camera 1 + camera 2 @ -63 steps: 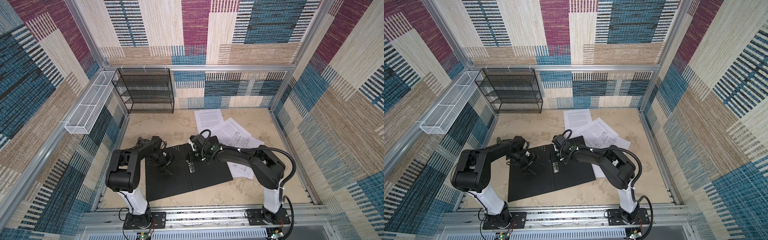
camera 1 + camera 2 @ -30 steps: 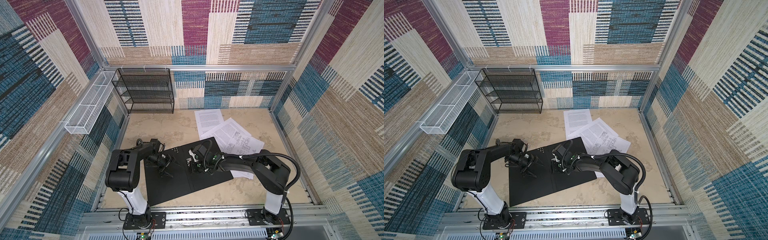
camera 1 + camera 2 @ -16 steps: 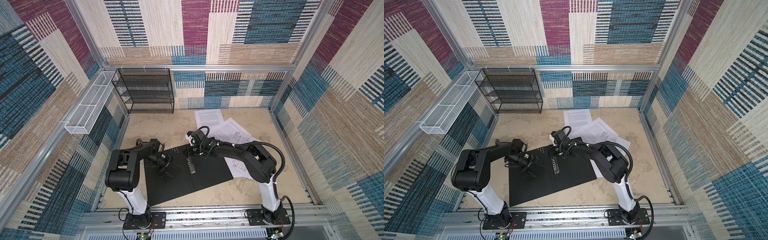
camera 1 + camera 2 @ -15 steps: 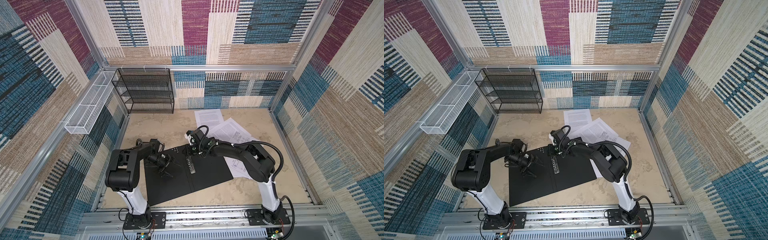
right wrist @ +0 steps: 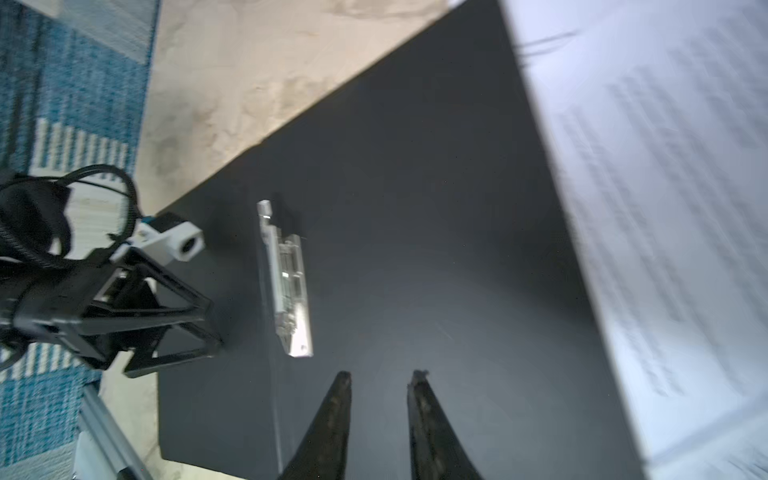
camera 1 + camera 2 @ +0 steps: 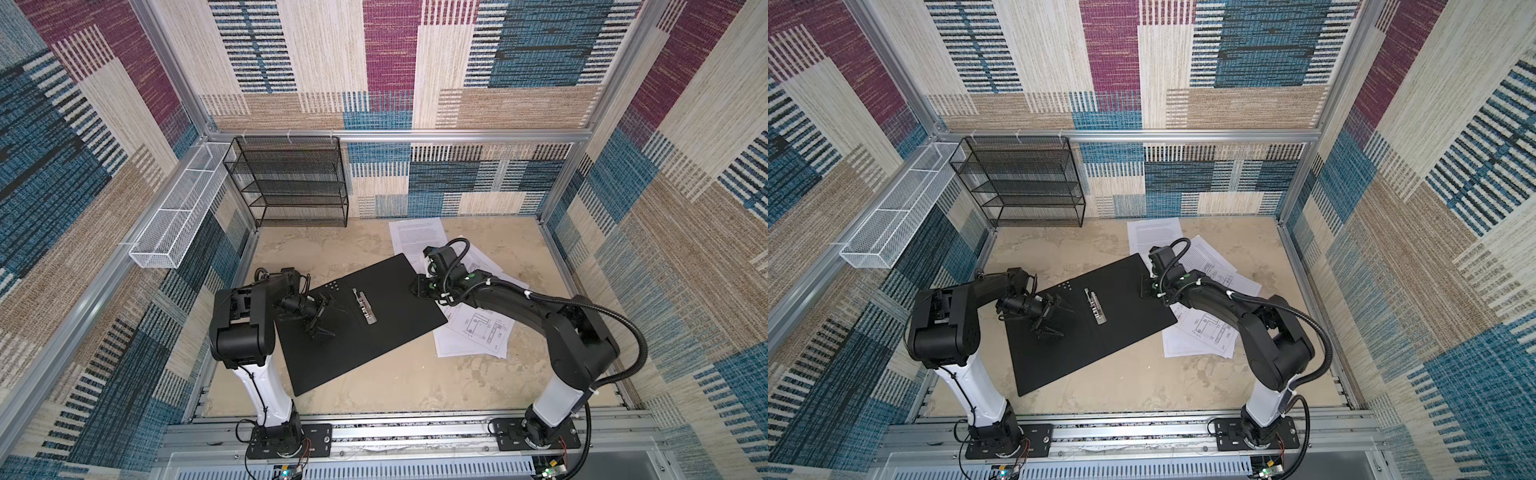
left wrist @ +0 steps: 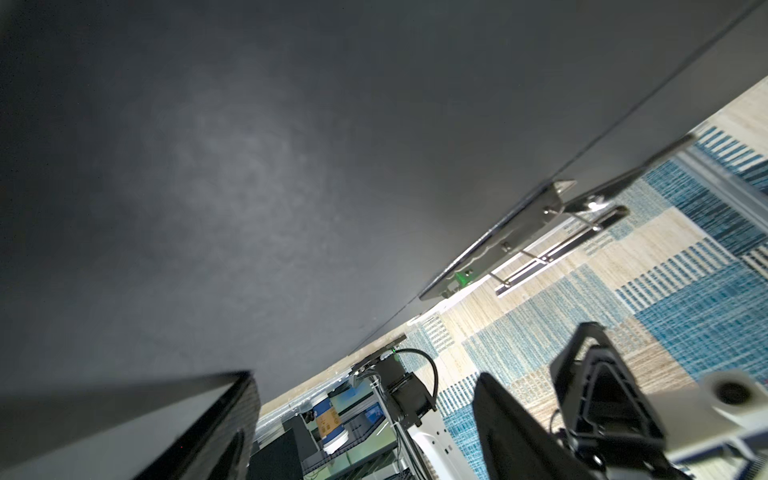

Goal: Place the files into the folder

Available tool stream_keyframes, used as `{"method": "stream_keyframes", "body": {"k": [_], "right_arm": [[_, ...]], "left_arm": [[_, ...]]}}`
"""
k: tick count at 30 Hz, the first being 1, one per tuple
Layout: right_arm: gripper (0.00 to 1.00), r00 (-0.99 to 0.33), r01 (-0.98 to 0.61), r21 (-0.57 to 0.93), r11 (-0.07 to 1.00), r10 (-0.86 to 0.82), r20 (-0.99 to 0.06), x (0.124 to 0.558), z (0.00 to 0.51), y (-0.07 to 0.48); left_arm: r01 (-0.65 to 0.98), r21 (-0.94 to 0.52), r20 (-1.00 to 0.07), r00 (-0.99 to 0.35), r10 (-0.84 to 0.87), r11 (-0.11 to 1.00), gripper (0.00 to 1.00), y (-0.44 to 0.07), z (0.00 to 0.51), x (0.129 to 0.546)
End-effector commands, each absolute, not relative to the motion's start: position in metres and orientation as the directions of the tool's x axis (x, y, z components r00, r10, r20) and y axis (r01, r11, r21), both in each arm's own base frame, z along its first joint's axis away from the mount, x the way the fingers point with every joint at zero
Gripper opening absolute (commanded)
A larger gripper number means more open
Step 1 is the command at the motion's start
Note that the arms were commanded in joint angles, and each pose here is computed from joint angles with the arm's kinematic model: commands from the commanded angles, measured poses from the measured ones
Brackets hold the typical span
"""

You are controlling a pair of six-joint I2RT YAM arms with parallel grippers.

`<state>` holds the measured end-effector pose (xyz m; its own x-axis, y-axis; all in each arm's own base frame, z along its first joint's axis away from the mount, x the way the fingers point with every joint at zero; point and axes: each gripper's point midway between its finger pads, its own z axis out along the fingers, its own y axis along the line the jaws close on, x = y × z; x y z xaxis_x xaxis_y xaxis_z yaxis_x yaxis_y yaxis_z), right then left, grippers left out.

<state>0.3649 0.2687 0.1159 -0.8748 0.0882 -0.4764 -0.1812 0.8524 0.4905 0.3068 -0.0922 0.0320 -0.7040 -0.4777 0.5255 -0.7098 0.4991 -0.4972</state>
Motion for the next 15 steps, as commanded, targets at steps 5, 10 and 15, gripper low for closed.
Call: {"method": "stream_keyframes", "body": {"k": [5,10,15], "right_arm": [[0.58,-0.839,0.07,0.393,0.917,0.267,-0.474,0.367,0.104,0.165],[0.84,-0.799,0.202,0.381,0.902,0.376,-0.469,0.37,0.094,0.121],[0.95,-0.759,0.288,0.397,0.872,0.461,-0.461,0.373,0.088,0.088]], "left_arm": [[-0.653,-0.288,0.399,-0.747,-0.532,0.7,0.82,-0.047,-0.005,0.284],[-0.66,-0.226,0.393,-0.734,-0.553,0.716,0.82,-0.021,-0.004,0.275],[-0.659,-0.278,0.341,-0.748,-0.569,0.699,0.81,-0.011,0.006,0.305]]}}
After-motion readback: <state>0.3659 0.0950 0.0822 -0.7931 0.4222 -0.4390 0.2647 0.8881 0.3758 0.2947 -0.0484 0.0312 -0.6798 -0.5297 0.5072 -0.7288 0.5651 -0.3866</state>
